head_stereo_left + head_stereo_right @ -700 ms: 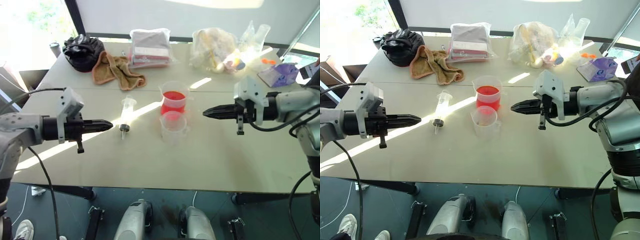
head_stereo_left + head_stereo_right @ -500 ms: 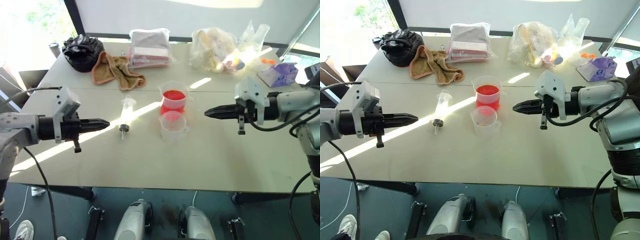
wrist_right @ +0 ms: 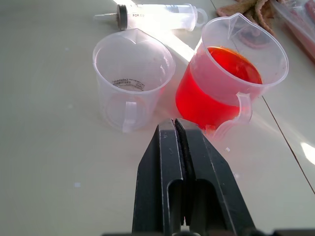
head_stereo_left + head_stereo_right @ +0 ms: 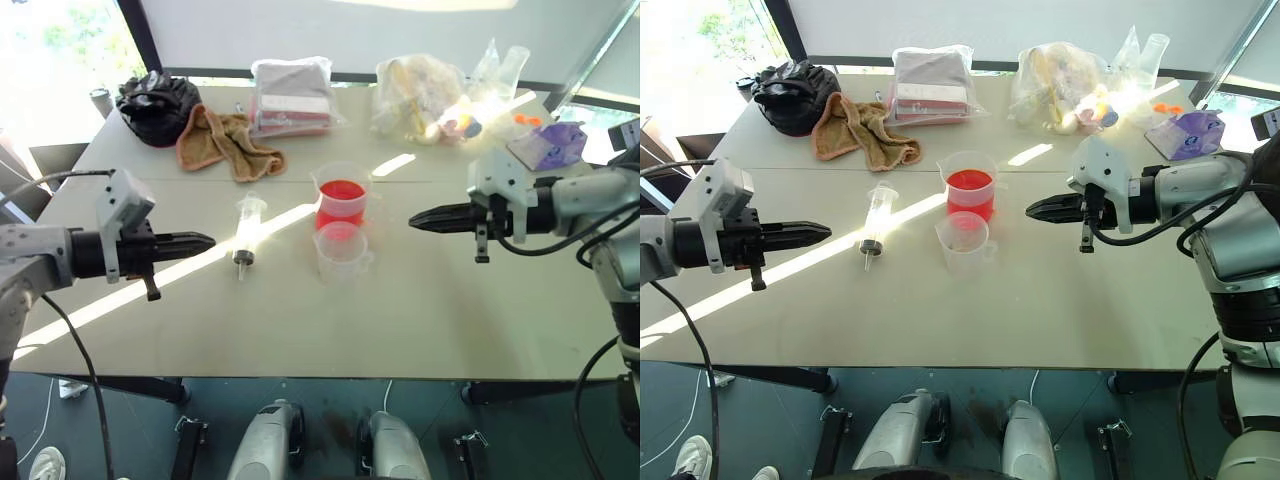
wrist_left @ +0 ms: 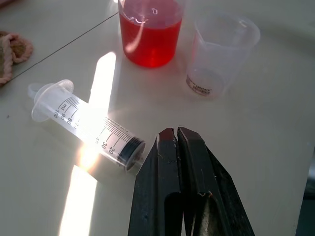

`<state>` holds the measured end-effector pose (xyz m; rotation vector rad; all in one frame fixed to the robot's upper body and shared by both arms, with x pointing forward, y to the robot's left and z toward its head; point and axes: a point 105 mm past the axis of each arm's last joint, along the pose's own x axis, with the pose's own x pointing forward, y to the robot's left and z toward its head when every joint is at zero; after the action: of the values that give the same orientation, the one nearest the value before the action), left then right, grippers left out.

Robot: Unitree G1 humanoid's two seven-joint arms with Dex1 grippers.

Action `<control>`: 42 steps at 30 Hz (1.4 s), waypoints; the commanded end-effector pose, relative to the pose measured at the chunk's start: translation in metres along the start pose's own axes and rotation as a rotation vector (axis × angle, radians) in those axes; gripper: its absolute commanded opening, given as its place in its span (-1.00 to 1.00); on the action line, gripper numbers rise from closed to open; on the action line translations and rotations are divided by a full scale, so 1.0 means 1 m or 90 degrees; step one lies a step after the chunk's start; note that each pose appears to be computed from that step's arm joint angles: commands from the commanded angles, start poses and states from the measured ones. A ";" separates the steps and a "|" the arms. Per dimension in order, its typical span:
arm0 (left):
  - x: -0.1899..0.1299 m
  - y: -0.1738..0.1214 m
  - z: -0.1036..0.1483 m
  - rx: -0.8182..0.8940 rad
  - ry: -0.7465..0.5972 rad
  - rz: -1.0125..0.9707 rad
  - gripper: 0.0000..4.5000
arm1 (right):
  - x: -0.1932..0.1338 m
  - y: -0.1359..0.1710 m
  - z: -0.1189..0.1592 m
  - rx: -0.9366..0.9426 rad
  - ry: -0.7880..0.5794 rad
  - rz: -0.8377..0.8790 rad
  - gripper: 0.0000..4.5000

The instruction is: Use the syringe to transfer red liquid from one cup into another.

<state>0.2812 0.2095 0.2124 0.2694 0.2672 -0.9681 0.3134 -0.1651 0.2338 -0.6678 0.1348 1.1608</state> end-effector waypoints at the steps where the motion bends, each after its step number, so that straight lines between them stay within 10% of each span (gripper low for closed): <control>1: -0.005 -0.001 0.006 0.023 -0.004 0.017 -0.98 | -0.002 -0.003 0.011 -0.028 -0.016 -0.007 -1.00; 12: 0.006 0.018 0.001 -0.046 0.097 0.115 -0.98 | -0.001 -0.002 0.011 -0.026 -0.016 -0.003 -1.00; 23: 0.044 0.068 0.037 -0.289 0.203 0.312 0.99 | -0.004 0.002 0.008 -0.016 -0.008 0.002 -1.00; 42: 0.087 0.080 0.017 -0.313 0.447 0.462 0.99 | -0.008 0.008 0.014 -0.004 -0.009 -0.004 -1.00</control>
<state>0.3952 0.1780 0.1988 0.1857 0.9535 -0.0862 0.3041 -0.1600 0.2312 -0.6350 0.1660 1.1800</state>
